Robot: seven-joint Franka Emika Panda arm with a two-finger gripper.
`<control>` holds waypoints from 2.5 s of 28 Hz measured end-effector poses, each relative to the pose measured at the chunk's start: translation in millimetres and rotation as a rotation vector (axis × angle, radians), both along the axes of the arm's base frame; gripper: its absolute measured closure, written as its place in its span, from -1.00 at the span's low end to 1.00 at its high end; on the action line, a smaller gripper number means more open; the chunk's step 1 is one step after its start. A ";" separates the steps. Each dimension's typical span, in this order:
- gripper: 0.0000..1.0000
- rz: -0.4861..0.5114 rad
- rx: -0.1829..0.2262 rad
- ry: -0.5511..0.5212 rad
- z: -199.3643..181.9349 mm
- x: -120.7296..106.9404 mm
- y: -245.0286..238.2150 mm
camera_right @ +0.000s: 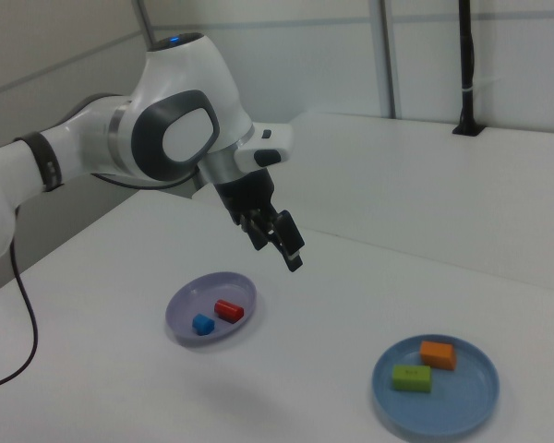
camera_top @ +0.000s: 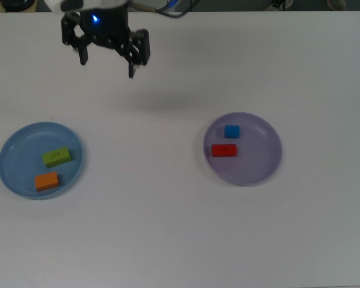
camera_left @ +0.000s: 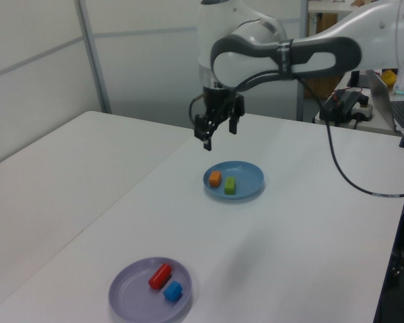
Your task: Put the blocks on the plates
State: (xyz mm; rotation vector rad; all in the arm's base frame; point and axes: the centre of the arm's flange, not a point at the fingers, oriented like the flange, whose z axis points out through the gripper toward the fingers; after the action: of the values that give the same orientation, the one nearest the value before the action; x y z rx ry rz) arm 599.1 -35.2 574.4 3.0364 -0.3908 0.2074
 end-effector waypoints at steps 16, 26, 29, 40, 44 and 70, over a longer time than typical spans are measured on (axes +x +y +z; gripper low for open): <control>-1.00 0.040 0.109 -0.021 17.4 -39.4 -30.1; -1.00 0.095 0.136 -0.012 15.9 -39.9 -37.6; -1.00 0.130 0.124 0.029 12.2 -43.5 -37.2; -1.00 0.153 0.096 0.089 14.1 -48.6 -34.2; -1.00 0.155 0.084 0.097 11.8 -47.7 -34.4; -1.00 0.150 0.084 0.095 11.5 -35.3 -40.1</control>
State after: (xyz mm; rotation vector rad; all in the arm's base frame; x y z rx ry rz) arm 563.9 -75.3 585.9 3.1451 -0.1695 0.0553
